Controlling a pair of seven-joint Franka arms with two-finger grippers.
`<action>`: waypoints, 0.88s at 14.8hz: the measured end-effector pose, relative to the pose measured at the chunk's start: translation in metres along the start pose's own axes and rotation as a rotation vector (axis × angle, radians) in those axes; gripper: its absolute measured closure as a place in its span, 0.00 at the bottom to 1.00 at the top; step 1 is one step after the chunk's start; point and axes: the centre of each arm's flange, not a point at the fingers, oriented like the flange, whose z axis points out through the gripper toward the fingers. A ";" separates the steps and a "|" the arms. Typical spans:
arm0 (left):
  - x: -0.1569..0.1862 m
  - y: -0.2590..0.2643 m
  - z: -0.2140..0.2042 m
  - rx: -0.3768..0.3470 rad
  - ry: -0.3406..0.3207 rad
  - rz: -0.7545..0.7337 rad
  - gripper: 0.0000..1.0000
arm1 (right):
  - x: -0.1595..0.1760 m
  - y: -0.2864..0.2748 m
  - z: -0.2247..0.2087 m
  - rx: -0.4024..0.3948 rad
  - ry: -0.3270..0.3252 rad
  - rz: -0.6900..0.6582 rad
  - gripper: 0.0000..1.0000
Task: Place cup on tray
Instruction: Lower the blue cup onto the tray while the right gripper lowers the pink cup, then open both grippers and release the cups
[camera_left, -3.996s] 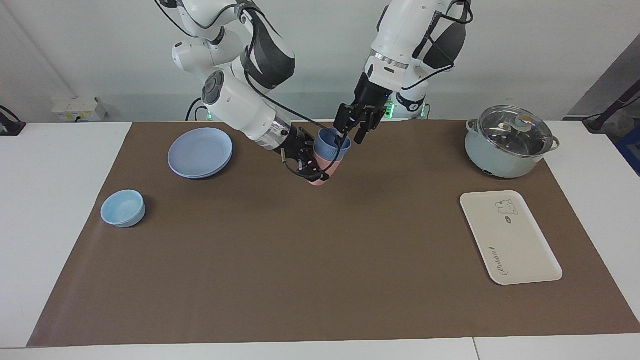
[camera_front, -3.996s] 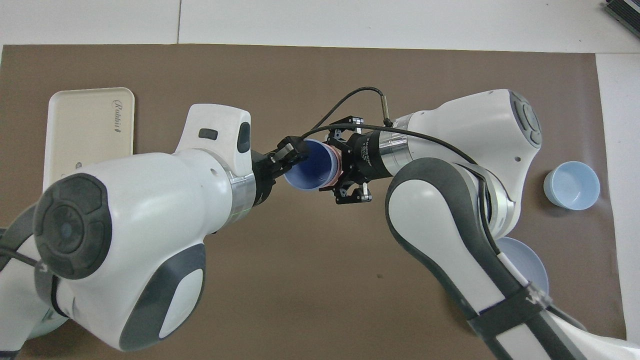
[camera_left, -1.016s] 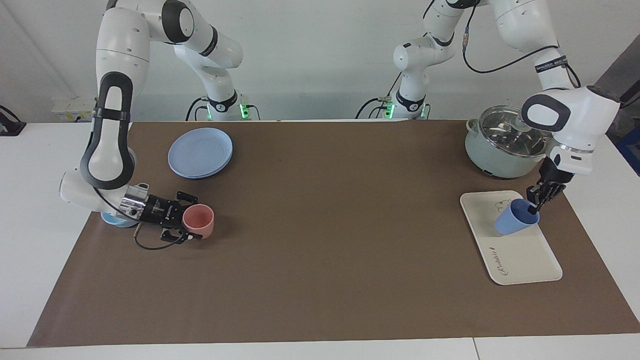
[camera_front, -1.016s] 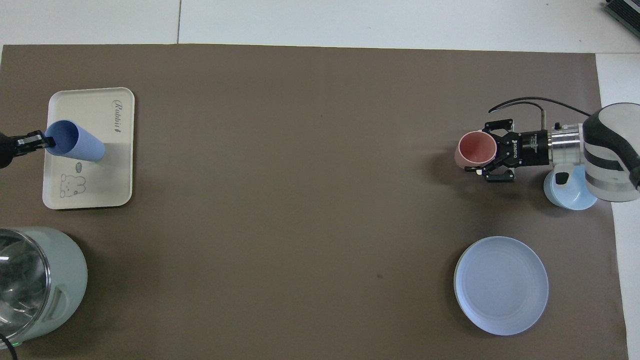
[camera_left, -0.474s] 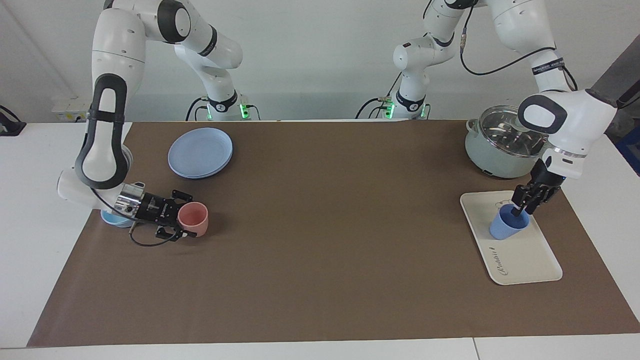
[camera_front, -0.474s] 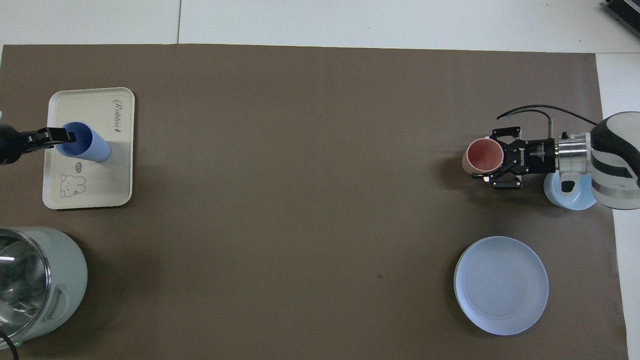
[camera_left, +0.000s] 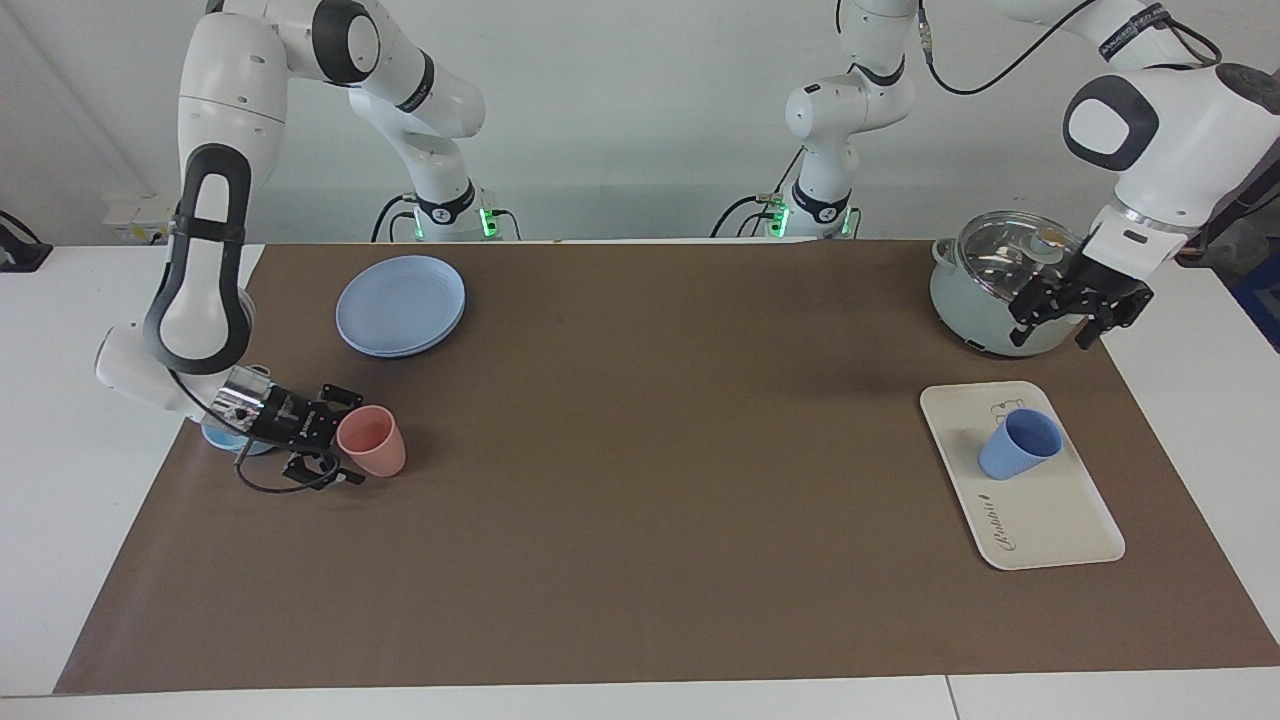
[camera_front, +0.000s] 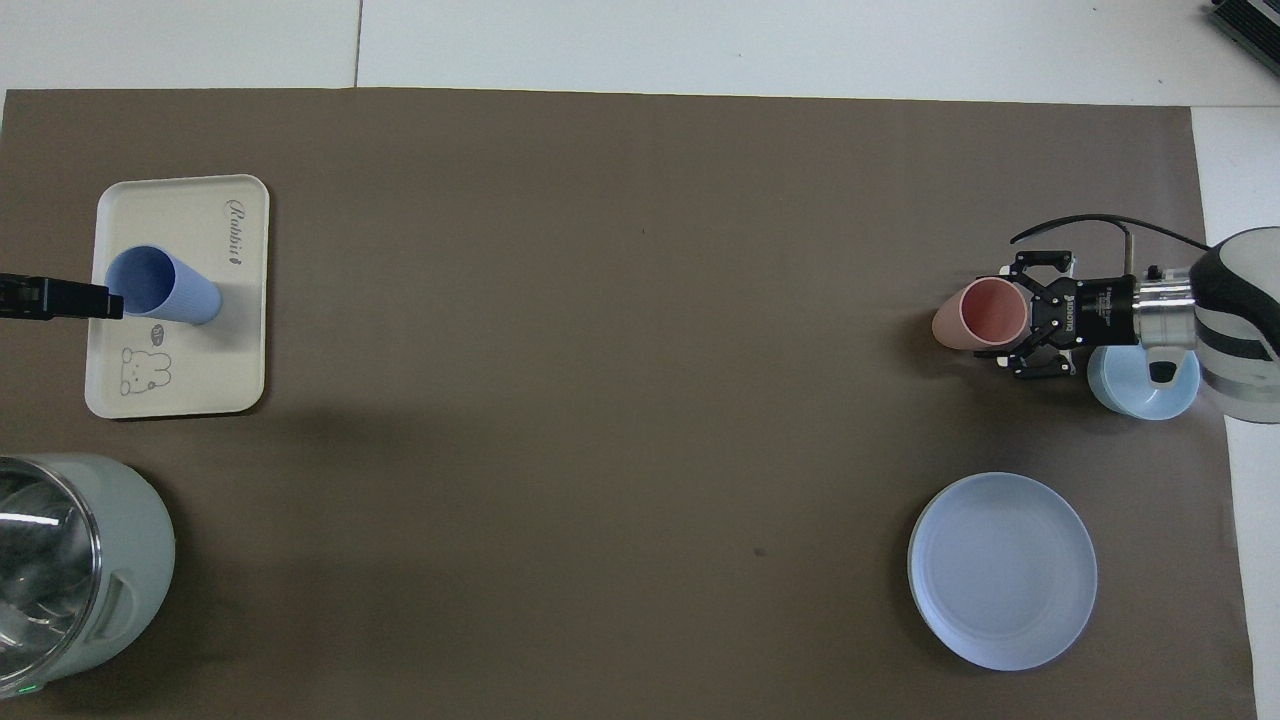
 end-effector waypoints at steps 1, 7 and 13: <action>0.000 0.017 -0.001 -0.004 -0.019 0.024 0.00 | -0.003 -0.002 -0.009 -0.001 0.050 -0.044 0.02; -0.014 0.110 -0.021 -0.013 -0.110 0.007 0.00 | -0.045 -0.003 -0.066 -0.124 0.310 -0.407 0.02; -0.018 0.142 -0.033 0.009 -0.115 -0.007 0.00 | -0.132 0.002 -0.085 -0.390 0.434 -0.970 0.01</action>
